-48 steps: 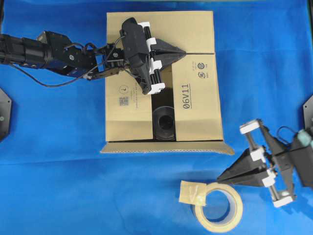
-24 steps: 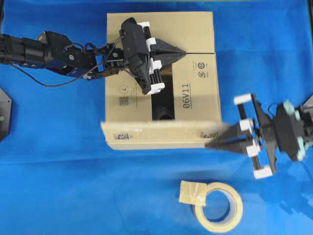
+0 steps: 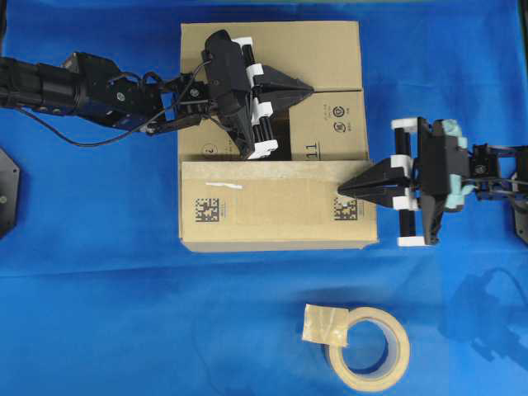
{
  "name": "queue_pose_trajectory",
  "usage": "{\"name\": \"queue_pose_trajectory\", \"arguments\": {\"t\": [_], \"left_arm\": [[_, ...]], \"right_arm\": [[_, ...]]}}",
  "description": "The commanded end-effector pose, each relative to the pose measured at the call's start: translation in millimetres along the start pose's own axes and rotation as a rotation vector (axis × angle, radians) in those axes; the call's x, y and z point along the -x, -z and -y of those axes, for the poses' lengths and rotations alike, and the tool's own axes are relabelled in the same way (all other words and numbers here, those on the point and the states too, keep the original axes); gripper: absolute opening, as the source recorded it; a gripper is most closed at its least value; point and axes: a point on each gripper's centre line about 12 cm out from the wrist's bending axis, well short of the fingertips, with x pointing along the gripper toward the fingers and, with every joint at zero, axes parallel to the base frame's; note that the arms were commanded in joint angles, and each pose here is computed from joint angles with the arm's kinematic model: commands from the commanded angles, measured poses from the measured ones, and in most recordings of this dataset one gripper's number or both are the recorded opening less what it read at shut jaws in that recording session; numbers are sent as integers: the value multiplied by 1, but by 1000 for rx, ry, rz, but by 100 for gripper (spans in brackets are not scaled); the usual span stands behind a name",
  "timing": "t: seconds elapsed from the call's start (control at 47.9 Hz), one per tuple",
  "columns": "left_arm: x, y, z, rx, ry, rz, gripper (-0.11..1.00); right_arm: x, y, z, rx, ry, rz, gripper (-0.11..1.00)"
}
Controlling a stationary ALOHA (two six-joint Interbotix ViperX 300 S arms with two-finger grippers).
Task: Close the cardboard box.
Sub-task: 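Swing the right gripper down and fold the front flap up over the box, then lift the left gripper to the back of the box behind the rear flap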
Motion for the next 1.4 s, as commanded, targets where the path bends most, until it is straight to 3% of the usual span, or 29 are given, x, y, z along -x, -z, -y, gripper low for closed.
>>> {"name": "queue_pose_trajectory", "arguments": {"t": [0.0, 0.167, 0.418, 0.836, 0.961, 1.086, 1.379], "left_arm": [[0, -6, 1, 7, 1, 12, 0], [1, -5, 1, 11, 1, 11, 0], [5, -11, 2, 24, 5, 13, 0], [41, -84, -6, 28, 3, 37, 0], [51, -105, -24, 34, -32, 48, 0], [52, -112, -49, 50, -82, 11, 0], [34, -115, -103, 89, -160, -214, 0]], "right_arm": [[-4, 0, 3, -28, 16, -4, 0], [-7, 7, 6, -59, 35, -31, 0], [-8, 5, 6, -59, 34, -23, 0], [-8, 5, 6, -61, 35, -20, 0], [-8, 5, 6, -58, 34, -17, 0], [-8, 4, 6, -58, 34, -14, 0], [-9, 3, 5, -57, 33, -7, 0]]}}
